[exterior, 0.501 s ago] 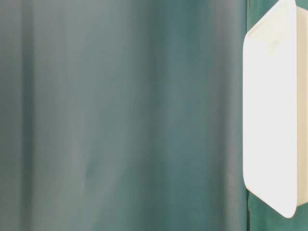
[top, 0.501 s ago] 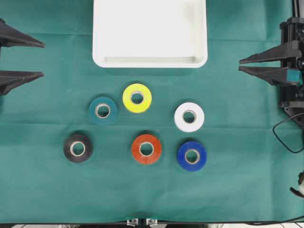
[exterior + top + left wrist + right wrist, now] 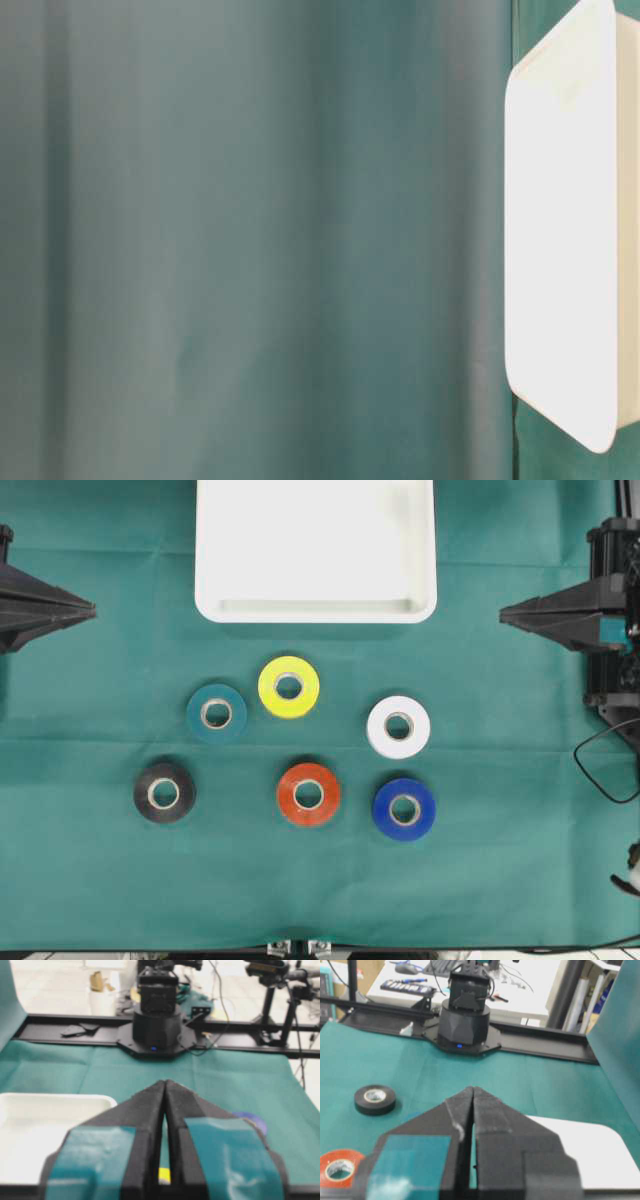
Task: Put the tape alternately from left to right into the white case.
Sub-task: 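Move both grippers inward from the sides toward the tape rolls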
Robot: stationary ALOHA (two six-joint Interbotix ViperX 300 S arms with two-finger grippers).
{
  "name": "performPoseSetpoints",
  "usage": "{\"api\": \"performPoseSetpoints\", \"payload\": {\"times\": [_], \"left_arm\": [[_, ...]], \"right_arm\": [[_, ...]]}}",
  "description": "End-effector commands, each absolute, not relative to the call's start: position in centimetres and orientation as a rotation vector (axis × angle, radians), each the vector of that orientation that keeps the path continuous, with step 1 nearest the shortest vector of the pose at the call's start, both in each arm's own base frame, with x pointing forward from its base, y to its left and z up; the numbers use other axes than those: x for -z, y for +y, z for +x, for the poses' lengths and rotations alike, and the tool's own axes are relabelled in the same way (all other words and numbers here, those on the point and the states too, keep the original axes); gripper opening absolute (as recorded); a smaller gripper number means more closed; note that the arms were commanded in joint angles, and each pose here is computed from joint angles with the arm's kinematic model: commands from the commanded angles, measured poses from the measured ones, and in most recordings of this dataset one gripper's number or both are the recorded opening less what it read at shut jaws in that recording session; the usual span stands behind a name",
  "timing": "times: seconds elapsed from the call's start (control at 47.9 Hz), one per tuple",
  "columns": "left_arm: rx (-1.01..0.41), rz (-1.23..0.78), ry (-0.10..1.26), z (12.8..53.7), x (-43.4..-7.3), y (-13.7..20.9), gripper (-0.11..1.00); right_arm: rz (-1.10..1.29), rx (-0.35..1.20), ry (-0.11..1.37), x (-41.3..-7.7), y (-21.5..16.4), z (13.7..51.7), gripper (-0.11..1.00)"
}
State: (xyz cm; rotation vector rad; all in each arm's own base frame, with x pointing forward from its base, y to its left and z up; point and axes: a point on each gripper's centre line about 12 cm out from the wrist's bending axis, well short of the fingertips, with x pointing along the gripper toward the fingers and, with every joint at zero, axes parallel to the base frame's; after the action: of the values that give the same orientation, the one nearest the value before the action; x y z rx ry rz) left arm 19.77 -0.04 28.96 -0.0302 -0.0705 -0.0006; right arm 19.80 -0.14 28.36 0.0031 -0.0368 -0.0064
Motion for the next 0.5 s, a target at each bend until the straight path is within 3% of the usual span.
{"api": "performPoseSetpoints", "payload": {"times": [0.0,0.146,0.25,0.355,0.48], "left_arm": [[0.006,-0.03,-0.073,19.8,-28.9,-0.2,-0.1],[0.02,-0.031,-0.073,19.8,-29.0,-0.4,-0.09],[0.031,-0.031,-0.064,19.8,-28.6,-0.6,0.0],[0.035,-0.031,-0.056,19.8,-28.3,-0.7,0.18],[0.036,-0.032,-0.05,19.8,-28.2,-0.8,0.53]], "right_arm": [[0.006,0.008,-0.023,-28.4,-0.2,20.1,-0.03],[0.011,0.008,0.009,-28.1,-0.2,20.3,-0.02],[0.022,0.008,0.023,-27.8,-0.2,20.5,0.01],[0.033,0.009,0.035,-27.5,-0.2,20.5,0.2],[0.056,0.01,0.07,-26.9,-0.2,20.7,0.57]]}}
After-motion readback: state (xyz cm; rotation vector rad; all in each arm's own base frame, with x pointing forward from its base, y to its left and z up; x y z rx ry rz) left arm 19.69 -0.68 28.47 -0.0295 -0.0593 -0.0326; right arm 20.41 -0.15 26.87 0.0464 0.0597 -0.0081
